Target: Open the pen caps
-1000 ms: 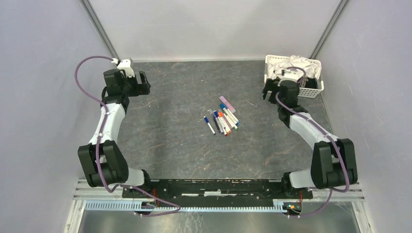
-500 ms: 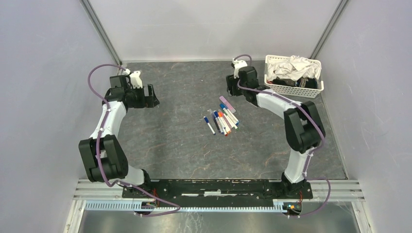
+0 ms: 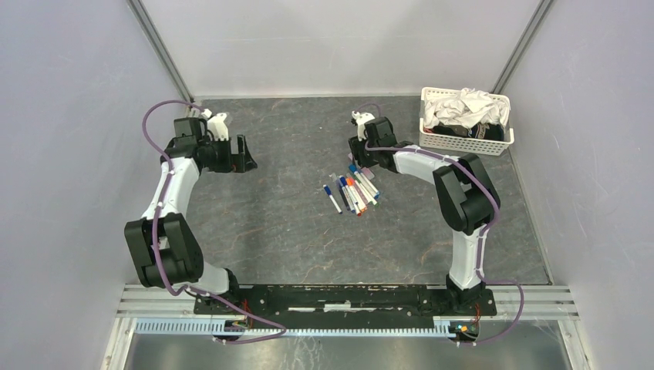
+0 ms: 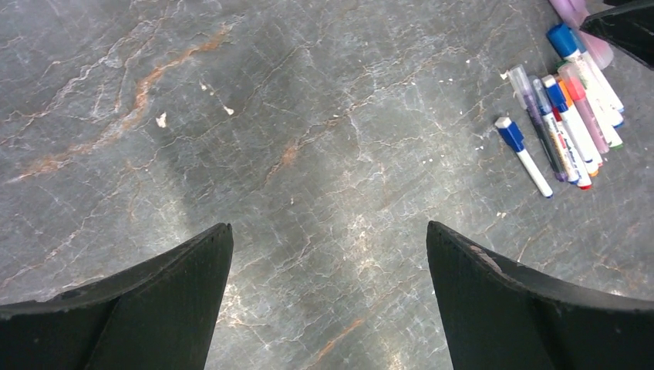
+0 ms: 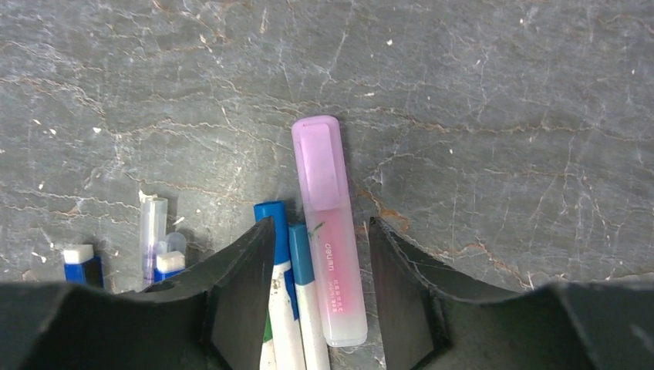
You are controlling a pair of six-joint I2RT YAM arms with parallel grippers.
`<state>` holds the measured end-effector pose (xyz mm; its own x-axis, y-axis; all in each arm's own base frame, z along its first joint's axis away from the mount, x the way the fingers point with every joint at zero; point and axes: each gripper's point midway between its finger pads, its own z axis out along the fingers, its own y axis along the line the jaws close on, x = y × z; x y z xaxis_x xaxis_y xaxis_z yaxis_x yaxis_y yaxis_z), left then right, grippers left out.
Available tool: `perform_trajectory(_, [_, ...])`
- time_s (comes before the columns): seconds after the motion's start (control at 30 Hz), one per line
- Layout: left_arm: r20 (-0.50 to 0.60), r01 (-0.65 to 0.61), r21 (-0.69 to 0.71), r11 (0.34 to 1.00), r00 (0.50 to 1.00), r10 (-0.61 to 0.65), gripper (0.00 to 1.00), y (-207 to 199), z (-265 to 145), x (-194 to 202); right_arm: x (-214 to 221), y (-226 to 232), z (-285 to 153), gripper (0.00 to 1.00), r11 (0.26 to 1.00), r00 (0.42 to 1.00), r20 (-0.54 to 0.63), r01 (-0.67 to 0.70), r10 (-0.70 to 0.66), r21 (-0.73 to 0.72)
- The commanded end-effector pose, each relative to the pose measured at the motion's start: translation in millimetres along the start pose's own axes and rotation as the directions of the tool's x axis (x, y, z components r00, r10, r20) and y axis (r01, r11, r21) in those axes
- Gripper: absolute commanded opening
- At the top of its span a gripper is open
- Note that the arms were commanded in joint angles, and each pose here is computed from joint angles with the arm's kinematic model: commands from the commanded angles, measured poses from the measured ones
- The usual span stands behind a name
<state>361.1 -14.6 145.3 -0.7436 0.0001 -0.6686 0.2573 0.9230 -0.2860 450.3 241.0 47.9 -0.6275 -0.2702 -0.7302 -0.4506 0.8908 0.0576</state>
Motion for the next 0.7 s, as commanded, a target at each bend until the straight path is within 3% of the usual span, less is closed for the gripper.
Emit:
perform_trajectory(0.0, [0.025,-0.054,0.065,0.996,0.998,0.052,1.0,-12.2,-6.3,-14.2,-5.7,-5.8,-1.7,0.52,1.0,0.999,0.03,0.011,-0.012,0.02])
perform_trajectory(0.4, [0.031,-0.081,0.112,0.99,0.996,0.078,1.0,-25.9,-11.4,-16.4,5.8,-22.8,10.1,0.46,0.999,1.0,-0.013,-0.007,0.008,0.052])
perform_trajectory(0.67, [0.009,-0.108,0.129,0.986,0.994,0.107,1.0,-31.2,-15.9,-14.9,26.6,-23.5,9.6,0.48,0.999,0.999,-0.051,-0.001,0.004,0.053])
